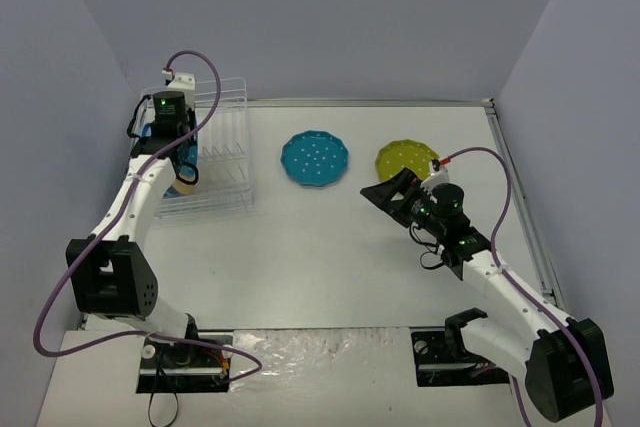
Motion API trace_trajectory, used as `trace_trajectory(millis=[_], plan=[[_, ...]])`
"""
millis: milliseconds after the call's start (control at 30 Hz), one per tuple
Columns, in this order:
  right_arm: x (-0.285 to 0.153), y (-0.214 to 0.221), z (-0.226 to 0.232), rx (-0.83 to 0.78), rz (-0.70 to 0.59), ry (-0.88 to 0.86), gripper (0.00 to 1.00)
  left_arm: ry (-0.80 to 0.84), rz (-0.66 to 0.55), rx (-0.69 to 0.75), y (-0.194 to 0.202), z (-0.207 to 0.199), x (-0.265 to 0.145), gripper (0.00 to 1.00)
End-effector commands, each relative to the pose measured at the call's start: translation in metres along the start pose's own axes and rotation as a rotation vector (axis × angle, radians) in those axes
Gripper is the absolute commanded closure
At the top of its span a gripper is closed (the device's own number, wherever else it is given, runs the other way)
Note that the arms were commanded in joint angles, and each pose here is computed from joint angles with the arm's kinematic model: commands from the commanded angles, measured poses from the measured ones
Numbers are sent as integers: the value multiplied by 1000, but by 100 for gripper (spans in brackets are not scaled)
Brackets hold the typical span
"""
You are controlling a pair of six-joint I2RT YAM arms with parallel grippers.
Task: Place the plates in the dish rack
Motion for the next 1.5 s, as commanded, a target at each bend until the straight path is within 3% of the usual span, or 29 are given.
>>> trace_trajectory(millis=[0, 367, 1467], plan=[[2, -6, 15, -34, -24, -93, 16, -163, -242, -66, -61, 37, -22, 100], [4, -6, 15, -30, -19, -97, 16, -212, -226, -84, -58, 41, -23, 100], [2, -4, 13, -12, -24, -106, 16, -133, -74, -69, -29, 5, 18, 100]])
Point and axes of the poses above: each gripper's point midway between its finger pads, its own x axis out along the fingers, its own z axis along the line the jaws close on, y = z × x, the point moved 7 cm from there along -x, back along the fingers, and after that the axes turned 8 degrees about x, right-handed, at the moved point
